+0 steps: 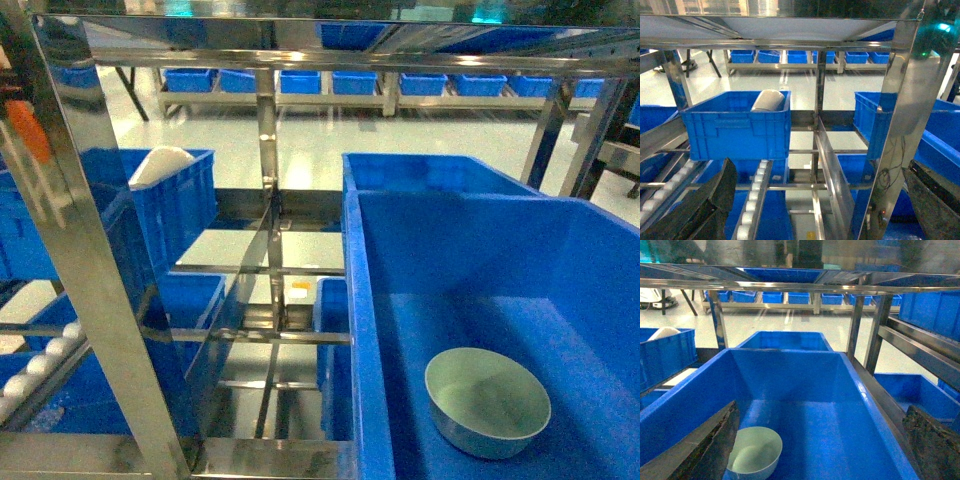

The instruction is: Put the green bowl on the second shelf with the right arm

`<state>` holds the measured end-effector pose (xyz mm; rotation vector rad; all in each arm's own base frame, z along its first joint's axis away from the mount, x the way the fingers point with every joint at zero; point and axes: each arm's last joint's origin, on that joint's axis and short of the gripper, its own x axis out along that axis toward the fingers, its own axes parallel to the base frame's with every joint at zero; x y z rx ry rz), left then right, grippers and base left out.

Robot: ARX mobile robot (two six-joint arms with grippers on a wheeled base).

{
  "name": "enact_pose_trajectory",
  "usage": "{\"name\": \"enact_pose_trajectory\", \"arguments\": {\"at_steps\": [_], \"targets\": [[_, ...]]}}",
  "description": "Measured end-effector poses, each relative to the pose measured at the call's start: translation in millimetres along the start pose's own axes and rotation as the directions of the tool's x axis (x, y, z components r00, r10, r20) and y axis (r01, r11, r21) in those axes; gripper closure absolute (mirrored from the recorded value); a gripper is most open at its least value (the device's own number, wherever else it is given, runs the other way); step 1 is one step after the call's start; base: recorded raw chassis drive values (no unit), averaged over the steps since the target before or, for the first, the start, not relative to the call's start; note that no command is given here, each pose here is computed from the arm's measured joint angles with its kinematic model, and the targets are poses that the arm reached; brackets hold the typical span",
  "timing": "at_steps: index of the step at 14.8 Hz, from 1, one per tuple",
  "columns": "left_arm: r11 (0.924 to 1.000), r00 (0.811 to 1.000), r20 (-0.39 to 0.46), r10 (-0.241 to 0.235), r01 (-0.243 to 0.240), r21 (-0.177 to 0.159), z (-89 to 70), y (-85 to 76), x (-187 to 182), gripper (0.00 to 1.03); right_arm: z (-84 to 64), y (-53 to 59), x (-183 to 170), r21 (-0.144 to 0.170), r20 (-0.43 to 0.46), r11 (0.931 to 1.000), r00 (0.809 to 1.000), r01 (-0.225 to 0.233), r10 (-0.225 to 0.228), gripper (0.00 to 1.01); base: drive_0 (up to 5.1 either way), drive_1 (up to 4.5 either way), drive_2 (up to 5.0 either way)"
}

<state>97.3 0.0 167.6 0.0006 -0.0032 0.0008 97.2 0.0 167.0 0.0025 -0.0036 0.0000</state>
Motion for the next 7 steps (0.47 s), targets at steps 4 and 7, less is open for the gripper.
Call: {"name": "enact_pose_trajectory", "arguments": {"at_steps": [4, 7], "targets": [[1.0000, 1.000, 0.000, 0.000, 0.000, 0.000, 0.0, 0.0, 0.0, 0.05, 0.0, 0.0, 0.0, 0.000, 0.000, 1.0000, 1.000, 0.000, 0.000, 0.03, 0.0, 0.00, 0.0], [1.0000, 1.000, 0.000, 0.000, 0.000, 0.000, 0.0, 0.0, 0.0, 0.05, 0.1, 0.0, 0.0, 0.000, 0.000, 1.0000, 1.000, 0.000, 0.000, 0.03, 0.0, 0.00, 0.0]]}}
